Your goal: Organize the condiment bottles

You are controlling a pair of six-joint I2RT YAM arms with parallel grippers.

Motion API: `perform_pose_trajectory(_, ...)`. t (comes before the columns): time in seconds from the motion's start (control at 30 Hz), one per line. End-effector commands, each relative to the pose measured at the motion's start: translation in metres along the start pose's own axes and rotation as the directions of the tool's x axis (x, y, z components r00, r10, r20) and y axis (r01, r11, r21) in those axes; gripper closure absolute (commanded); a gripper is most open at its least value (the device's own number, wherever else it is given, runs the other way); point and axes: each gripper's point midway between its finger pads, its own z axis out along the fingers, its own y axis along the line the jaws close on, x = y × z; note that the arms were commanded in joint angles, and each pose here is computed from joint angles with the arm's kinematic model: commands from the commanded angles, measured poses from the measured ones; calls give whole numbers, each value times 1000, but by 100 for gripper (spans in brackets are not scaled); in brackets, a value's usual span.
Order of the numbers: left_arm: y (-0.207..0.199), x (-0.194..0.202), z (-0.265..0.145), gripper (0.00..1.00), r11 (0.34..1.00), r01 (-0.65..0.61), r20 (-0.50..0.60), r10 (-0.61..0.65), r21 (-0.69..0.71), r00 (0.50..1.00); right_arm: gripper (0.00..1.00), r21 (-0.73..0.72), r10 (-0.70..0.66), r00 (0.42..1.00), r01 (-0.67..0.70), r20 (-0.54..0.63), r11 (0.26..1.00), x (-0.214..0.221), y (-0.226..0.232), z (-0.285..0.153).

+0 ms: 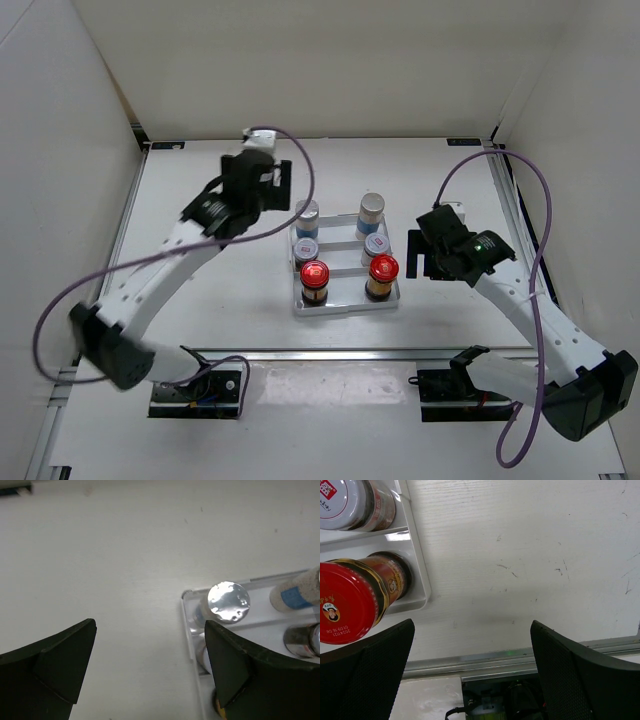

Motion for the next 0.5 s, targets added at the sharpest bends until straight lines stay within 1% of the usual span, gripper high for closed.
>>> perform_pose_trajectory(0.0,61,-3,-55,0,988,-62,107,77,-142,991,0,20,26,999,-27,23,999,-6,-1,-4)
perform_pose_trajectory(0.03,75,-4,-77,0,988,-45,154,67,-145,986,0,24,30,999,-30,35,999,-7,-3,-6)
perform_pose_trajectory(0.07,86,11,-89,0,987,-64,166,89,-147,982,0,24,30,999,-30,35,999,-7,-3,-6)
perform_pose_trajectory(0.1,86,26,-81,0,983,-100,129,121,-154,984,0,24,30,999,-30,35,999,-7,-3,-6)
perform_pose_trajectory(0.13,101,27,-97,0,983,-58,180,89,-173,980,0,24,30,999,-30,35,999,-7,-3,-6)
perform_pose_trajectory(0.17,106,34,-100,0,982,-47,193,82,-183,978,0,35,29,999,-31,41,999,-8,-5,-6)
perform_pose_trajectory(0.2,111,62,-93,0,977,-69,158,102,-202,982,0,35,29,999,-31,41,999,-8,-5,-6)
perform_pose_trajectory(0.23,118,69,-104,0,980,-38,201,78,-195,977,0,30,22,999,-23,42,999,-7,-3,-6)
perform_pose_trajectory(0.27,119,73,-104,0,982,-7,234,51,-187,971,0,39,22,999,-24,47,999,-8,-5,-6)
perform_pose_trajectory(0.3,119,90,-98,0,982,-16,249,63,-187,967,0,47,26,999,-27,33,999,-6,-5,-4)
perform_pose_trajectory(0.33,122,79,-116,0,990,16,338,34,-143,941,0,66,27,999,-29,23,997,-4,-7,-3)
perform_pose_trajectory(0.37,120,68,-125,0,994,41,410,6,-105,912,0,75,27,999,-29,27,997,-5,-9,-3)
perform_pose_trajectory(0.4,124,65,-132,0,994,58,453,-8,-97,891,0,92,19,1000,-21,16,996,-3,-11,-1)
perform_pose_trajectory(0.47,135,79,-135,0,990,79,505,-7,-120,863,0,99,31,999,-33,22,995,-5,-13,-4)
